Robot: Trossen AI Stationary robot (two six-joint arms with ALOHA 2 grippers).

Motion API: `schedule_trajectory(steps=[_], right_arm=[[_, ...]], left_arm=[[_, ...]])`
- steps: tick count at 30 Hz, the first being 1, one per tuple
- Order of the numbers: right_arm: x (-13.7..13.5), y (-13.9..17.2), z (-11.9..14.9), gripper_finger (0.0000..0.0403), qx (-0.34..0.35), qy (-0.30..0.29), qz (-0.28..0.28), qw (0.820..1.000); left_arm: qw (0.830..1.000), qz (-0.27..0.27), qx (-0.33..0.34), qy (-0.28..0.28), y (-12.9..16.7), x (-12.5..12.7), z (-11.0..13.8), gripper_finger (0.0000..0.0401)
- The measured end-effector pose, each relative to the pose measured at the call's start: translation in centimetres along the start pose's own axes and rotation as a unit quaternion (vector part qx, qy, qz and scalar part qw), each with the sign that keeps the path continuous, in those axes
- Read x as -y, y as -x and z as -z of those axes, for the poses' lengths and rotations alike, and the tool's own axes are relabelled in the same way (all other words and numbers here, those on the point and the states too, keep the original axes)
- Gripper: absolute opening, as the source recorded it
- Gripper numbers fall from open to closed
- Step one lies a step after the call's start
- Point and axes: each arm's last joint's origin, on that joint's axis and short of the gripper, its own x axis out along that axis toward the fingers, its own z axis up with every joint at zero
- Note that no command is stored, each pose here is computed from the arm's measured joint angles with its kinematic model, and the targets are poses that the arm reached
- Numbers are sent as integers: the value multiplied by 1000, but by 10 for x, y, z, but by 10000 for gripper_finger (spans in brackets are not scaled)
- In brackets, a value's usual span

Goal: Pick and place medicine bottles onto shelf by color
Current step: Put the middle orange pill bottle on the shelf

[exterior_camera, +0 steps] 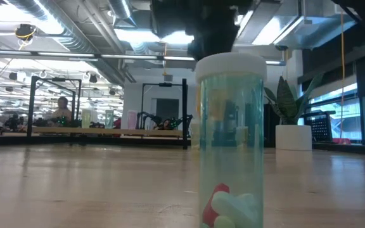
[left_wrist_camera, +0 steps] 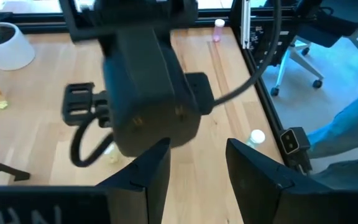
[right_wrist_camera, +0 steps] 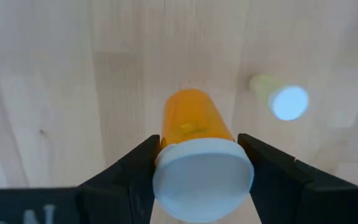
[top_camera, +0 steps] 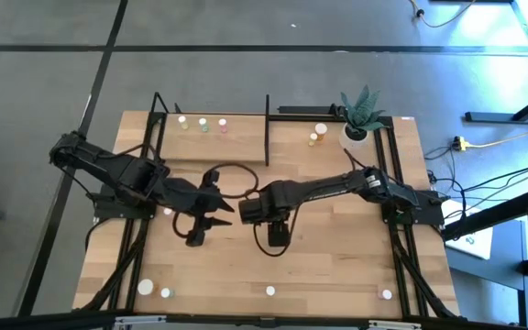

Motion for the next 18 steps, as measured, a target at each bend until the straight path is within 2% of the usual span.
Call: schedule_trajectory(steps=[6, 9, 18], right_arm=[[4, 41, -5, 207, 68, -7, 4, 998], [14, 49, -4, 206, 88, -20, 19, 996], [56, 51, -4, 207, 80, -89, 29, 992]], left_arm=[[1000, 0, -5, 11, 0, 0, 1, 148], [1000, -2, -12, 21, 2, 0, 3, 148], [1000, -6, -17, 15, 6, 0, 5, 148]])
